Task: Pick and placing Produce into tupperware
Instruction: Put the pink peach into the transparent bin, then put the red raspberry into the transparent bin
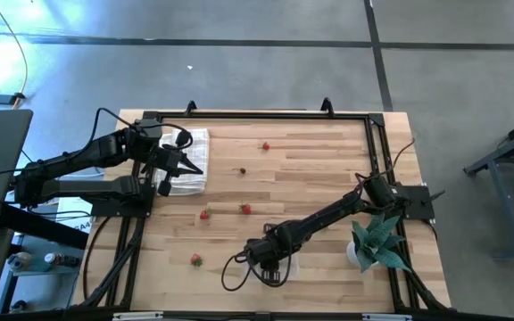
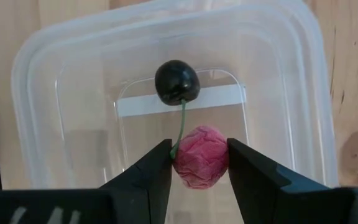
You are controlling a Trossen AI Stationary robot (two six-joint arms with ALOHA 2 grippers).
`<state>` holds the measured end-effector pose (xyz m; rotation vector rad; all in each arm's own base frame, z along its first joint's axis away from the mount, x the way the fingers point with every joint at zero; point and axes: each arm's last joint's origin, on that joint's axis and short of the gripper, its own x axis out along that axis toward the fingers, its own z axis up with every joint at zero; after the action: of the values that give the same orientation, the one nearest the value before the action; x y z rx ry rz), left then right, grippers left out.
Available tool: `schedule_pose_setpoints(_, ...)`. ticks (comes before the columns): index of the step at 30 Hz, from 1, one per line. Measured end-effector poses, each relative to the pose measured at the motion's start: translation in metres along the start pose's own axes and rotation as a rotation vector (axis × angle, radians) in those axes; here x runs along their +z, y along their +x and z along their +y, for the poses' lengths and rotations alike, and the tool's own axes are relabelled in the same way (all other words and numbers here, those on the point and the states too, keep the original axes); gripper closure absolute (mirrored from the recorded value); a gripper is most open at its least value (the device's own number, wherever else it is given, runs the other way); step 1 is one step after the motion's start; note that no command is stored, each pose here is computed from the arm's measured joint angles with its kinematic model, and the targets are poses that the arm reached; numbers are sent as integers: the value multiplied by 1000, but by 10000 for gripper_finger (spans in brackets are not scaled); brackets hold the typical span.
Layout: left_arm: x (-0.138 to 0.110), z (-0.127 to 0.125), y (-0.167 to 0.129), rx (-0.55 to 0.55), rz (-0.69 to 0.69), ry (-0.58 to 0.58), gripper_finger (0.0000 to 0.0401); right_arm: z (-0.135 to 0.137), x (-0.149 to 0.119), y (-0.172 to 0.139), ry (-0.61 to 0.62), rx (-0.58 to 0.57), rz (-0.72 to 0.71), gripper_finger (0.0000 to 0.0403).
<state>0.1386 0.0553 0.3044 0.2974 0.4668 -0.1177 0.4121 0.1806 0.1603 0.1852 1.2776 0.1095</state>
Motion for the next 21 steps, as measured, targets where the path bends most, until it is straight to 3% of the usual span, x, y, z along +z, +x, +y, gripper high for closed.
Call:
schedule_pose_setpoints(10,0,0,0,0,0,0,400,0,0,0,1,8,3,261)
schedule_pose_setpoints(21,0,0,0,0,0,0,400,-2,1,0,6,-19,-10,207)
